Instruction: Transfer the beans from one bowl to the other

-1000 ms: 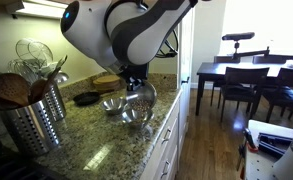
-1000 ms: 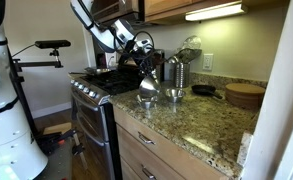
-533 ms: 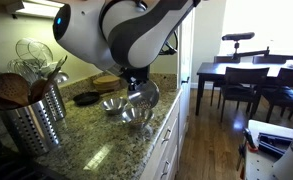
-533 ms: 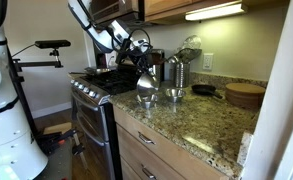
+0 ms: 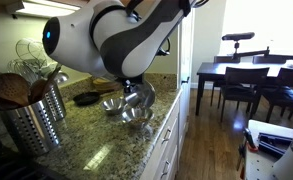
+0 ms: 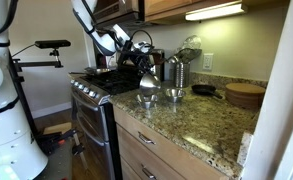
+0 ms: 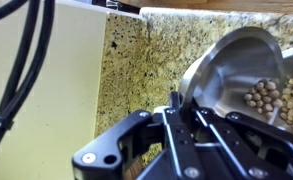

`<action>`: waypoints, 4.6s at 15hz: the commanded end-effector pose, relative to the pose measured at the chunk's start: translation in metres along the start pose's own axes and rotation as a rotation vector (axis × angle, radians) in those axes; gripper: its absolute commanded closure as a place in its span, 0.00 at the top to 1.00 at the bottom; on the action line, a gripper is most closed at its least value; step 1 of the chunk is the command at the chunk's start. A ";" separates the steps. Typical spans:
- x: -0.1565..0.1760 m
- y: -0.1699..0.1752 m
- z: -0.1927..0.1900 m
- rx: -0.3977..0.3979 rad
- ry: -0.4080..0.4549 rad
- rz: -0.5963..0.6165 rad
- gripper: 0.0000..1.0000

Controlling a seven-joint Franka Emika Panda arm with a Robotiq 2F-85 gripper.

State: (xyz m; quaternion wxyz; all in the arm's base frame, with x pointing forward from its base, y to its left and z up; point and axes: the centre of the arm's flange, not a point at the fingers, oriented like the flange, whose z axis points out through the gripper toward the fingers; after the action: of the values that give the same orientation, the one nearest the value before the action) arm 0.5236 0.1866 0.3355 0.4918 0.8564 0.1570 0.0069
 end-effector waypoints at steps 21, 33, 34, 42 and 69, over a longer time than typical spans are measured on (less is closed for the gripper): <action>-0.001 0.005 0.002 -0.092 -0.194 0.097 0.08; -0.064 0.154 0.166 0.387 -0.447 0.513 0.08; -0.068 0.157 0.180 0.434 -0.449 0.547 0.08; -0.071 0.155 0.268 0.819 -0.337 0.786 0.08; -0.053 0.108 0.300 1.146 -0.192 0.731 0.90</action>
State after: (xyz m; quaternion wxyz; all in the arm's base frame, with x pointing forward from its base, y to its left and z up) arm 0.5518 -0.1310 0.2798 -0.0601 0.9763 -0.2077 0.0123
